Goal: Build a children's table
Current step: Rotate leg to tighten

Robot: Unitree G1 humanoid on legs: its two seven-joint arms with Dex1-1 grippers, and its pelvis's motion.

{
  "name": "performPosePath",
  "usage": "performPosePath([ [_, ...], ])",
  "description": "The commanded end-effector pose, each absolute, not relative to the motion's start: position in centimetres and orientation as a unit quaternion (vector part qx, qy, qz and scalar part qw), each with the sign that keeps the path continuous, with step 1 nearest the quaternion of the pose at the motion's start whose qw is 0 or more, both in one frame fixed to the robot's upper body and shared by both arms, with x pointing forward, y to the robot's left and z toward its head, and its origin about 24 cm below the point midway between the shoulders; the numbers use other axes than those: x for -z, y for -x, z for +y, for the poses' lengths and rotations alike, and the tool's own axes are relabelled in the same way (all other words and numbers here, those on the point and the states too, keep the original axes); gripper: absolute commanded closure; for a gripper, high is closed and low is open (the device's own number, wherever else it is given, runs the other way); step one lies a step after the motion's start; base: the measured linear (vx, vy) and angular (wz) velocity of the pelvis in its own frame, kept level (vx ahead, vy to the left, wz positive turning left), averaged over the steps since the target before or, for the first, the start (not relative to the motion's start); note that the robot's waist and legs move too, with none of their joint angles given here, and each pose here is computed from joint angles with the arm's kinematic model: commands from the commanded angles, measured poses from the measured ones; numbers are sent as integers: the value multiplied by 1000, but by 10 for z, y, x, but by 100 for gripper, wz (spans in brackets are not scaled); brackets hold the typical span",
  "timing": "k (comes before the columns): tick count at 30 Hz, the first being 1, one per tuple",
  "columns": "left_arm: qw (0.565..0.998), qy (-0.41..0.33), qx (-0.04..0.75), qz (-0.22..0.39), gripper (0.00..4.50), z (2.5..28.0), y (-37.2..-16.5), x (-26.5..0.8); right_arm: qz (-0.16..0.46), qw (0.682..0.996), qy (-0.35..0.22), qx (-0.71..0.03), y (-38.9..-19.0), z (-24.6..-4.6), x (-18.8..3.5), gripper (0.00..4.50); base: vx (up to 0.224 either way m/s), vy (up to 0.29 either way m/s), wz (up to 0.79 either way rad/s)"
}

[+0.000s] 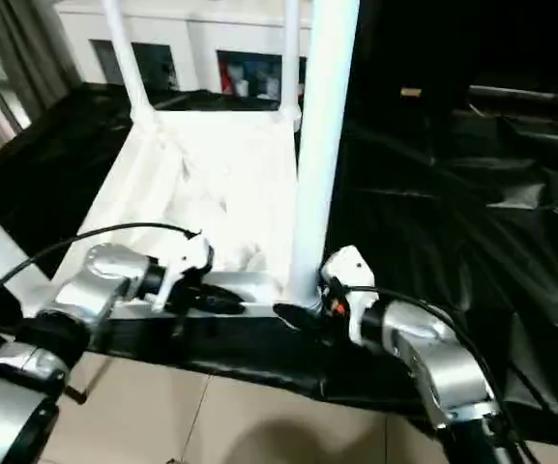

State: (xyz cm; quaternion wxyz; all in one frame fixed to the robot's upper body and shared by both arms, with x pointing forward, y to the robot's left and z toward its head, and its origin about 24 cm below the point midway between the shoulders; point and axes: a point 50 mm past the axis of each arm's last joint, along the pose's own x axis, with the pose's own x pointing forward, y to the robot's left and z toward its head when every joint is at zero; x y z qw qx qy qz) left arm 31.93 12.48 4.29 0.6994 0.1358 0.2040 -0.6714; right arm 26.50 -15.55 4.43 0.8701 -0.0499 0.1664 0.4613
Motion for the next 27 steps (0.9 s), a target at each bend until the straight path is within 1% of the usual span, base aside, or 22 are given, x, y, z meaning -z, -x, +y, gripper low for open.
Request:
performPosePath([
  [1,701,-102,674,212,450,128,-314,-36,169,866,66,-466,-265,-153,-44,113,0,0,0],
  [2,701,-102,674,211,450,128,-314,-37,169,867,66,-465,-266,-154,-44,133,0,0,0],
  [6,701,-100,675,210,450,127,-314,-38,164,867,62,-466,-267,-154,-45,162,0,0,0],
  [10,699,-98,676,210,450,125,-313,-38,164,867,56,-466,-265,-153,-43,175,0,0,0],
  [11,702,-100,673,209,450,122,-313,-37,164,876,52,-451,-266,-152,-40,176,0,0,0],
  [13,723,-112,650,207,450,116,-317,-34,161,897,50,-408,-270,-151,-34,176,0,0,0],
  [14,723,-112,650,207,450,116,-317,-34,161,897,50,-408,-270,-151,-34,177,0,0,0],
  [16,760,-128,605,199,450,100,-325,-30,166,923,39,-344,-276,-143,-24,178,0,0,0],
  [17,769,-129,594,198,450,94,-327,-30,167,931,29,-324,-277,-140,-22,178,0,0,0],
  [18,774,-129,587,198,450,90,-328,-29,167,935,24,-311,-279,-137,-21,178,0,0,0],
  [20,790,-127,568,194,450,73,-331,-30,168,952,-2,-254,-287,-129,-19,178,0,0,0],
  [22,795,-126,562,192,450,65,-332,-30,166,959,-16,-228,-291,-125,-20,178,0,0,0],
  [23,802,-126,553,188,450,50,-333,-32,161,965,-28,-204,-297,-115,-22,178,0,0,0],
  [24,803,-126,552,187,450,47,-334,-32,161,966,-29,-201,-298,-113,-23,178,0,0,0],
  [25,811,-125,542,183,450,38,-335,-34,154,968,-23,-196,-303,-105,-25,178,0,0,0],
  [27,812,-124,541,179,450,32,-334,-34,146,968,-12,-202,-306,-97,-28,178,0,0,0],
])
